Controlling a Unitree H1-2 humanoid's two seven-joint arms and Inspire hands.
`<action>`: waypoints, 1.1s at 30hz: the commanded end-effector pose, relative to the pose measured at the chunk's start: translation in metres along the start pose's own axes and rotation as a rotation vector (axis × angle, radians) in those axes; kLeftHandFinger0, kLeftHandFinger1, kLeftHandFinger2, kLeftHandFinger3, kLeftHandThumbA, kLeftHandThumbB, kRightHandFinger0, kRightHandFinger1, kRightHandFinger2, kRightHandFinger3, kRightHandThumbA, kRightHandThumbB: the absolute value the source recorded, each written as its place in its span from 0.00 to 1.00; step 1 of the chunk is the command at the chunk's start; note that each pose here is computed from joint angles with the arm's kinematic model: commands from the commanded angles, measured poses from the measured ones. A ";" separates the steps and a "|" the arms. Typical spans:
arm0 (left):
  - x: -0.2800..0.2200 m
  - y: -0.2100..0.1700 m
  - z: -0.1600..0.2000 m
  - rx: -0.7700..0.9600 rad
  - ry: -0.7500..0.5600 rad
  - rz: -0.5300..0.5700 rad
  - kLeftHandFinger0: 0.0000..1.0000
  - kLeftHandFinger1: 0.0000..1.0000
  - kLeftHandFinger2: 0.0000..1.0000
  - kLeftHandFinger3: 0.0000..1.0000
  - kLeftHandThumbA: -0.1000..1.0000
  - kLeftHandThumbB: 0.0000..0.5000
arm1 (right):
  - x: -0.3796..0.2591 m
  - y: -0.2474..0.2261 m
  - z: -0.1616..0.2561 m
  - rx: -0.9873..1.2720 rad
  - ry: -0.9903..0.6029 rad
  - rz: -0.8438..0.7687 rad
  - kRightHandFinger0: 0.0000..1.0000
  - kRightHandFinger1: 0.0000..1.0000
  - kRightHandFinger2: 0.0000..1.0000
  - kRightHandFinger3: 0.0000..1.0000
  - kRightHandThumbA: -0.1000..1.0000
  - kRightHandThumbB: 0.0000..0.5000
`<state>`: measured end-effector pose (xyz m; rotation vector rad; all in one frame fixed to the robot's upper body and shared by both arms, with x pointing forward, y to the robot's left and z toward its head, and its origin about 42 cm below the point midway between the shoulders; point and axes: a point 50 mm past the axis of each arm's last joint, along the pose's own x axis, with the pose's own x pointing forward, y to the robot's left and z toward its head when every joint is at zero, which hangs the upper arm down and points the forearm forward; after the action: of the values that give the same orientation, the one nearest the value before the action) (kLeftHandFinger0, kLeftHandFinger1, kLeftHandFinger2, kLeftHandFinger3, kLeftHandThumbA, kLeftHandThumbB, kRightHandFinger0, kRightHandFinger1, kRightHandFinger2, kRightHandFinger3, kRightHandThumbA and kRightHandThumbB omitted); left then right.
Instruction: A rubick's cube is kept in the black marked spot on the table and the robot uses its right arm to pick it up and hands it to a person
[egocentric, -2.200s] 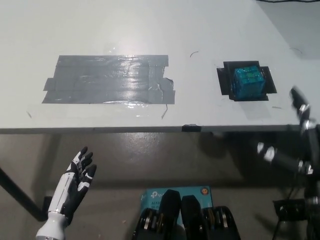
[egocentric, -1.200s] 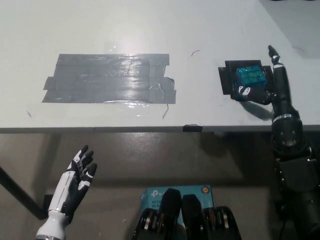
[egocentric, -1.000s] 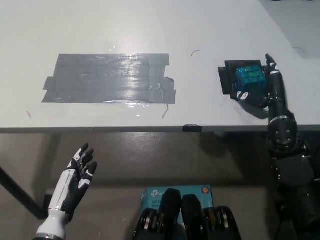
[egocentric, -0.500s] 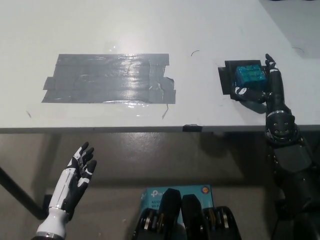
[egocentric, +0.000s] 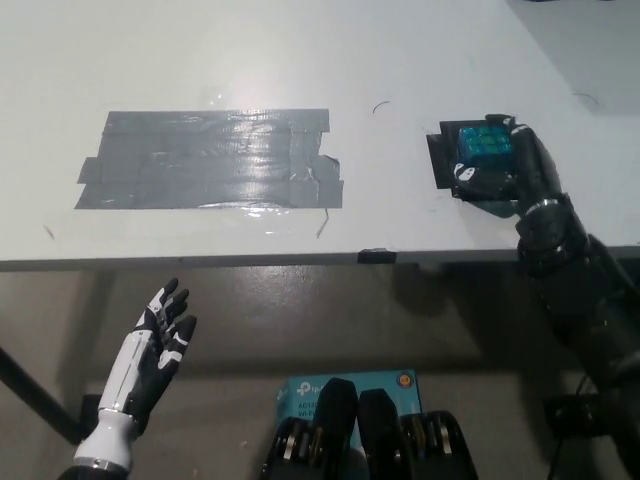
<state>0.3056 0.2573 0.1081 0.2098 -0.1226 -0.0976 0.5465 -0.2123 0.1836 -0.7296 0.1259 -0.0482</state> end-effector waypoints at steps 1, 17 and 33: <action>0.007 0.004 0.016 0.017 -0.076 -0.011 0.97 1.00 1.00 1.00 0.80 0.20 | -0.017 0.038 -0.041 -0.224 0.184 0.143 0.54 0.63 0.55 0.54 0.04 0.37; 0.011 0.006 0.018 0.027 -0.080 -0.002 0.97 1.00 1.00 1.00 0.80 0.18 | -0.023 -0.040 0.043 0.155 -0.214 -0.315 0.01 0.43 0.83 0.79 0.00 0.34; 0.014 0.007 0.017 0.021 -0.080 -0.003 0.97 1.00 1.00 1.00 0.80 0.17 | -0.127 -0.142 0.163 0.365 -0.656 -0.520 0.00 0.33 0.72 0.81 0.00 0.35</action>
<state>0.3091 0.2578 0.1073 0.2107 -0.1111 -0.0949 0.4956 -0.2074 0.2384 -0.5728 -0.2444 -0.2398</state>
